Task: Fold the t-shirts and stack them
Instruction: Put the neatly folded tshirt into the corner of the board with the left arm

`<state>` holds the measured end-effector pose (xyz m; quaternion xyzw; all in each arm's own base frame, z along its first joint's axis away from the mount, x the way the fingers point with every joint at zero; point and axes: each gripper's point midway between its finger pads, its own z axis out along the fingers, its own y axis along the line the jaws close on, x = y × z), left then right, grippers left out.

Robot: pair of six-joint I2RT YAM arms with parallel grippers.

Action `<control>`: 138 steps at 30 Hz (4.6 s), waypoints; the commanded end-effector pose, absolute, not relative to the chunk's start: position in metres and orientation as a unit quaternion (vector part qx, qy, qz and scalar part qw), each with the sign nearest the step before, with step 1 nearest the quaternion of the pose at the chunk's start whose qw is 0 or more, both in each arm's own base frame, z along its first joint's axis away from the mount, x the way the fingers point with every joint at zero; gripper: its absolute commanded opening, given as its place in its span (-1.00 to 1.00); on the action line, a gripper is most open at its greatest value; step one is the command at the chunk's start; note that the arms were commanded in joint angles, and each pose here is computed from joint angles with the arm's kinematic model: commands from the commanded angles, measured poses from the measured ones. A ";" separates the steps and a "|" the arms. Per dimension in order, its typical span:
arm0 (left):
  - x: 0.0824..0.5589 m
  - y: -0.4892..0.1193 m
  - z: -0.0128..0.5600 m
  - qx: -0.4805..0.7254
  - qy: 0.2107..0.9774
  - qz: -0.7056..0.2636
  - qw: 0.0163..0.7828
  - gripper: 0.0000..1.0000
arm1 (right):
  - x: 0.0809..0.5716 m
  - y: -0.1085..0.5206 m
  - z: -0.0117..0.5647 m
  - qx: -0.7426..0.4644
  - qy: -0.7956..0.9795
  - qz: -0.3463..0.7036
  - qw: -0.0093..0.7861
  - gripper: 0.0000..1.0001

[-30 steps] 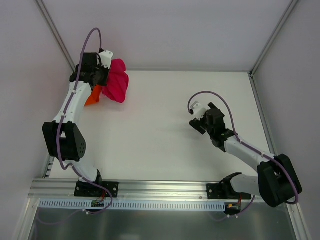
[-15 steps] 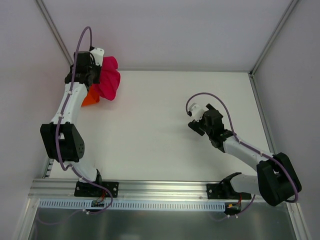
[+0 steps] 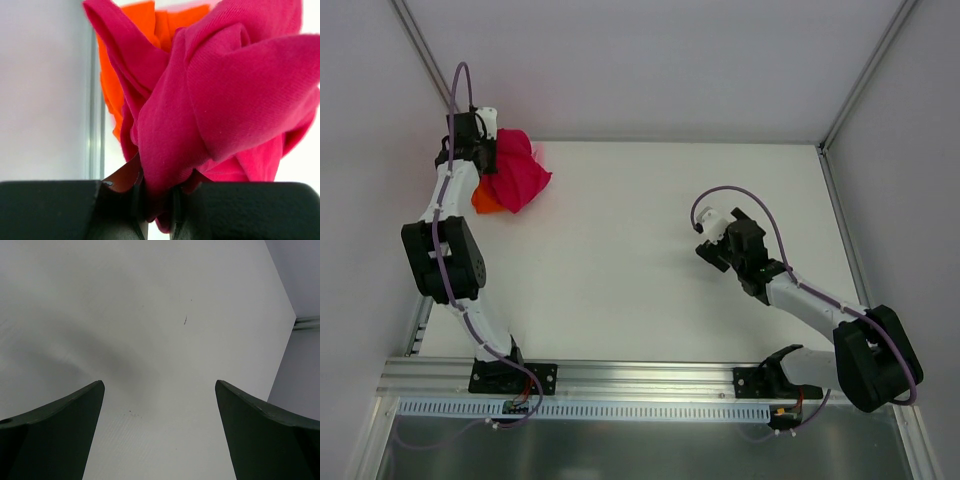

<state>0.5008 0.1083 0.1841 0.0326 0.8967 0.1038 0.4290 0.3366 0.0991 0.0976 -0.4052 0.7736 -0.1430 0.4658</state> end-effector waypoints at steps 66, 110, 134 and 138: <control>0.522 0.095 0.113 0.065 0.927 -0.025 0.369 0.97 | 0.327 0.113 0.077 -0.446 0.772 -0.122 0.435 0.99; 0.306 -0.185 0.149 0.406 0.791 -0.289 0.356 0.98 | 0.327 0.117 0.069 -0.452 0.774 -0.114 0.428 0.99; 0.334 -0.189 0.094 0.381 0.838 -0.146 0.361 0.97 | 0.328 0.115 0.067 -0.451 0.776 -0.118 0.424 0.99; 0.359 -0.168 0.102 0.322 0.851 -0.079 0.408 0.97 | 0.332 0.114 0.073 -0.441 0.775 -0.126 0.435 0.99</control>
